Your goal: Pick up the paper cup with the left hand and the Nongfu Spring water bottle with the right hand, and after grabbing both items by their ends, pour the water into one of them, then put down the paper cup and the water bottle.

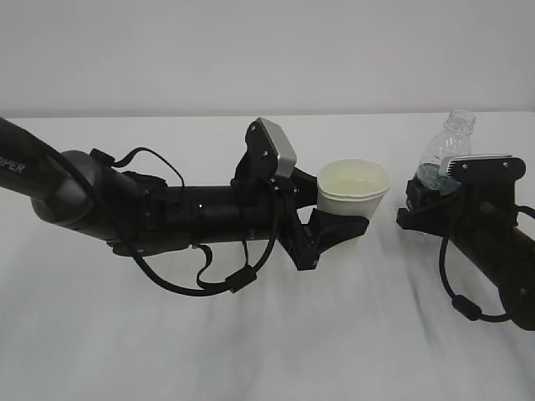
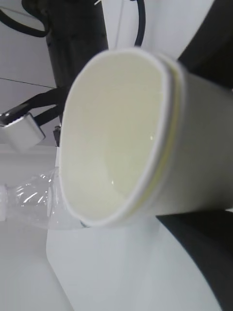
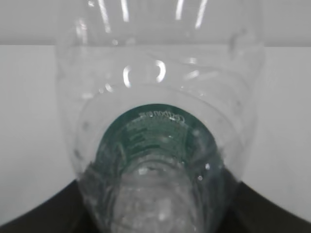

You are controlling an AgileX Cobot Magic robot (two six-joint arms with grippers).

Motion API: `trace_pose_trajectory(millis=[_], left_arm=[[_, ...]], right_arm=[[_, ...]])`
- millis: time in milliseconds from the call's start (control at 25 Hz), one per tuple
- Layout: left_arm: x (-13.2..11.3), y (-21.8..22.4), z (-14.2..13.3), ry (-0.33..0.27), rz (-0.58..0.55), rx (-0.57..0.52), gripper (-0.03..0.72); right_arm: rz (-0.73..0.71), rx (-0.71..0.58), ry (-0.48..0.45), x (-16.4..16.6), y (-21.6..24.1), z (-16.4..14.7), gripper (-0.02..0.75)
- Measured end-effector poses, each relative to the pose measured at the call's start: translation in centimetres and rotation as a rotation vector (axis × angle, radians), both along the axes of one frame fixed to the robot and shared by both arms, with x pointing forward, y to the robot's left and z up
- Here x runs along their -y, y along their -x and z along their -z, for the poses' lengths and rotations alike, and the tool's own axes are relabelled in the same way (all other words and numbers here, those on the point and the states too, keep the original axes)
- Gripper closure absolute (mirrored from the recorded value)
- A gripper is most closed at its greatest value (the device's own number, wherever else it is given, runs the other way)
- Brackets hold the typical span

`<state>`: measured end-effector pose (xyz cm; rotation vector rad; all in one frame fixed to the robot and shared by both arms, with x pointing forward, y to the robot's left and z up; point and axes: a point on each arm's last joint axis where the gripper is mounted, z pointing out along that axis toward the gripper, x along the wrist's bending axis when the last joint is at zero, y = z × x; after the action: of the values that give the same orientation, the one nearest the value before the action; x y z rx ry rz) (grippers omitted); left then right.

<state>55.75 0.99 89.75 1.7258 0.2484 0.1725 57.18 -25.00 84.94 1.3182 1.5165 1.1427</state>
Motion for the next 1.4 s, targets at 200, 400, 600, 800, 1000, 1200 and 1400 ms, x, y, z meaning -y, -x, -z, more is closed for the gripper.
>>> trace_pose_trajectory(millis=[200, 400, 600, 800, 1000, 1200, 1400], left_arm=[[0.02, 0.04, -0.08, 0.009, 0.004, 0.002, 0.225], [0.03, 0.04, -0.10, 0.011, 0.005, 0.002, 0.225], [0.03, 0.04, -0.10, 0.011, 0.005, 0.002, 0.225], [0.03, 0.04, -0.10, 0.011, 0.005, 0.002, 0.225], [0.03, 0.05, -0.10, 0.011, 0.006, 0.002, 0.225], [0.03, 0.05, -0.10, 0.011, 0.006, 0.002, 0.225], [0.03, 0.05, -0.10, 0.011, 0.006, 0.002, 0.225]], right_arm=[[0.000, 0.000, 0.000, 0.00, 0.00, 0.00, 0.361], [0.000, -0.004, 0.001, 0.02, 0.10, 0.06, 0.361], [0.000, -0.022, 0.003, 0.09, 0.60, 0.34, 0.361], [0.000, -0.024, 0.002, 0.12, 0.76, 0.40, 0.361], [0.000, -0.024, 0.003, 0.12, 0.79, 0.40, 0.293], [0.001, -0.025, 0.002, 0.12, 0.79, 0.40, 0.232], [-0.001, -0.019, 0.002, 0.10, 0.77, 0.35, 0.157]])
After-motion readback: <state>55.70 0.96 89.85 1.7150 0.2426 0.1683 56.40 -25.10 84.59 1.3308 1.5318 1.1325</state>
